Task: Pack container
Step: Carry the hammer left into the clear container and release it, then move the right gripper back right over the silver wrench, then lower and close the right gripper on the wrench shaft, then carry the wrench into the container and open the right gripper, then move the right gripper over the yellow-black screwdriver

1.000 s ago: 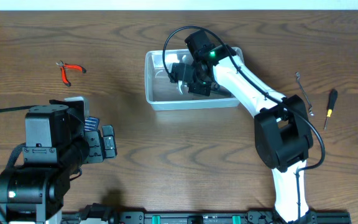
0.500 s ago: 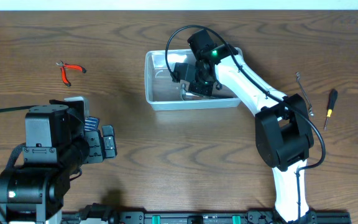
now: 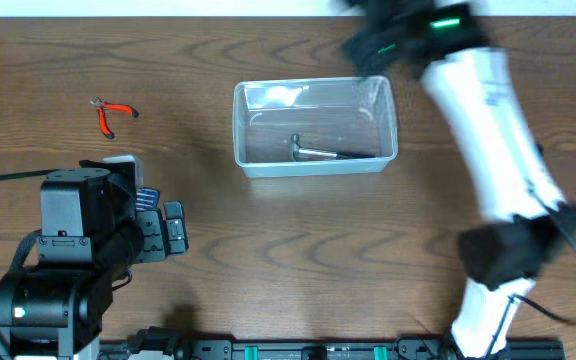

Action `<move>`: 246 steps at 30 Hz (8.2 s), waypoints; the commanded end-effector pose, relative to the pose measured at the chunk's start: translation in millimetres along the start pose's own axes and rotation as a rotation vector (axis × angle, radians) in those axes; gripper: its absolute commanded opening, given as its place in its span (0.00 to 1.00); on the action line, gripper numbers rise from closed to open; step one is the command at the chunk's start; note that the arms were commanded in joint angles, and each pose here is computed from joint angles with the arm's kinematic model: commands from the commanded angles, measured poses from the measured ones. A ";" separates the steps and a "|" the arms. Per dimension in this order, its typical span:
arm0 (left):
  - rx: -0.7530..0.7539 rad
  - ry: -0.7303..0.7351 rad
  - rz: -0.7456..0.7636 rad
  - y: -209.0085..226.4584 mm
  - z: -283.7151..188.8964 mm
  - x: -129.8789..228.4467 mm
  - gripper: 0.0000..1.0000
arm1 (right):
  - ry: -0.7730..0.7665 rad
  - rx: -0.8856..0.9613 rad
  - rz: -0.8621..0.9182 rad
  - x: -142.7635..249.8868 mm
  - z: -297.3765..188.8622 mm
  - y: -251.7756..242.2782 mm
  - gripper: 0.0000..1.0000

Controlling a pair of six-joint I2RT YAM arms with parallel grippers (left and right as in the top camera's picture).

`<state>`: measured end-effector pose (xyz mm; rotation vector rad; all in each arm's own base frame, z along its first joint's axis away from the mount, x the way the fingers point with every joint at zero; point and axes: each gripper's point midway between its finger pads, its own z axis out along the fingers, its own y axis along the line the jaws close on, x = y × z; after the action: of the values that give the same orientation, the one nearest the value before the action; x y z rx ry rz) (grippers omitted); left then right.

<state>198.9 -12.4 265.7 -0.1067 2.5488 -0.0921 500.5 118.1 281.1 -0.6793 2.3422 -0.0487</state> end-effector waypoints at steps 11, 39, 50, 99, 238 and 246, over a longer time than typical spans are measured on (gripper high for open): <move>-0.015 -0.017 0.011 2.7 -4.6 -3.5 0.98 | 0.593 0.033 0.410 244.6 30.7 -162.6 0.99; -0.015 -0.018 0.015 2.8 -4.6 -3.6 0.98 | 0.944 -0.161 0.499 357.8 112.2 -97.6 0.99; -0.015 -0.017 0.026 2.8 -4.6 -3.5 0.98 | 0.914 -0.140 0.494 358.4 122.0 -101.1 0.87; -0.015 -0.017 0.027 2.8 -4.6 -3.5 0.98 | 0.864 -0.093 0.512 349.4 134.6 -106.7 0.08; -0.012 -0.054 0.075 1.5 -4.9 -12.6 0.98 | 0.572 0.227 0.908 391.2 70.0 -173.5 0.99; -0.012 -0.050 0.071 1.6 -4.9 -11.4 0.98 | 0.591 0.186 0.918 400.9 85.9 -165.6 0.99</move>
<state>205.4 -12.7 270.8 -0.0187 2.5161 -0.0671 384.0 -207.6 23.6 0.6197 2.8976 -0.0976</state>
